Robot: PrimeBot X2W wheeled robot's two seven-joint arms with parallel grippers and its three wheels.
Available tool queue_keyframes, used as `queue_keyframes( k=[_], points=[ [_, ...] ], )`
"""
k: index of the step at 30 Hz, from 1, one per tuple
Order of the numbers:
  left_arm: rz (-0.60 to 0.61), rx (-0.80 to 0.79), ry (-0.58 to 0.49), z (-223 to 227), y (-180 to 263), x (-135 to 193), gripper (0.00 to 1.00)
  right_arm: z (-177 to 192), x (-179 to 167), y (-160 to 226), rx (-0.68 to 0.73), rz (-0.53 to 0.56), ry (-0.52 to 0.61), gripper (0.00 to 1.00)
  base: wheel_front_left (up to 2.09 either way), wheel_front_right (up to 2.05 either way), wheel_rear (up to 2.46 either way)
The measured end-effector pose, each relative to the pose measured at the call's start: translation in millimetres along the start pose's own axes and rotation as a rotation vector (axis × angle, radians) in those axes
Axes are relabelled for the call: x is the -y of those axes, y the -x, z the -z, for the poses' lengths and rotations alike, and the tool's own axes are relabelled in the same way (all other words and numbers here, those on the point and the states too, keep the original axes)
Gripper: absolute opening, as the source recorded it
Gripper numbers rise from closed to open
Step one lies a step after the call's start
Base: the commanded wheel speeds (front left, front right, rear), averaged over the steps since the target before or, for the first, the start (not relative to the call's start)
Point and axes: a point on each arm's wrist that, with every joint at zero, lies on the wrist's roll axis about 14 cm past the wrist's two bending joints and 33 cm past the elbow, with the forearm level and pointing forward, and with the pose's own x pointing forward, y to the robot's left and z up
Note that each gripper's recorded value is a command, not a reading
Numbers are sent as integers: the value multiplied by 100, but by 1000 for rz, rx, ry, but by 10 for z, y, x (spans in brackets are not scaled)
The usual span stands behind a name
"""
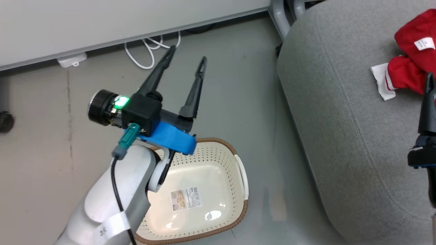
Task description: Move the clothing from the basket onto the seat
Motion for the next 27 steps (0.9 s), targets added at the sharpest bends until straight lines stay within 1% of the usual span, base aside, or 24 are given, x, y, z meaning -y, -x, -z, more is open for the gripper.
queue_keyframes(
  k=[5, 13, 18, 23, 27],
  points=[
    [-158, 28, -24, -169, 317, -395, 100, -125, -431, -64, 39, -97, -60, 100, 0, 0, 0],
    [-344, 7, -44, -205, 949, -797, 100, -275, -958, -18, 70, -221, -130, 100, 0, 0, 0],
    [-430, -9, -45, -195, 1306, -915, 100, -357, -1189, 67, 82, -274, -169, 100, 0, 0, 0],
    [-492, -16, -40, -193, 1596, -946, 100, -399, -1306, 192, 83, -300, -196, 100, 0, 0, 0],
    [-531, -13, -40, -209, 1790, -941, 100, -348, -1381, 339, 58, -316, -214, 100, 0, 0, 0]
  ],
)
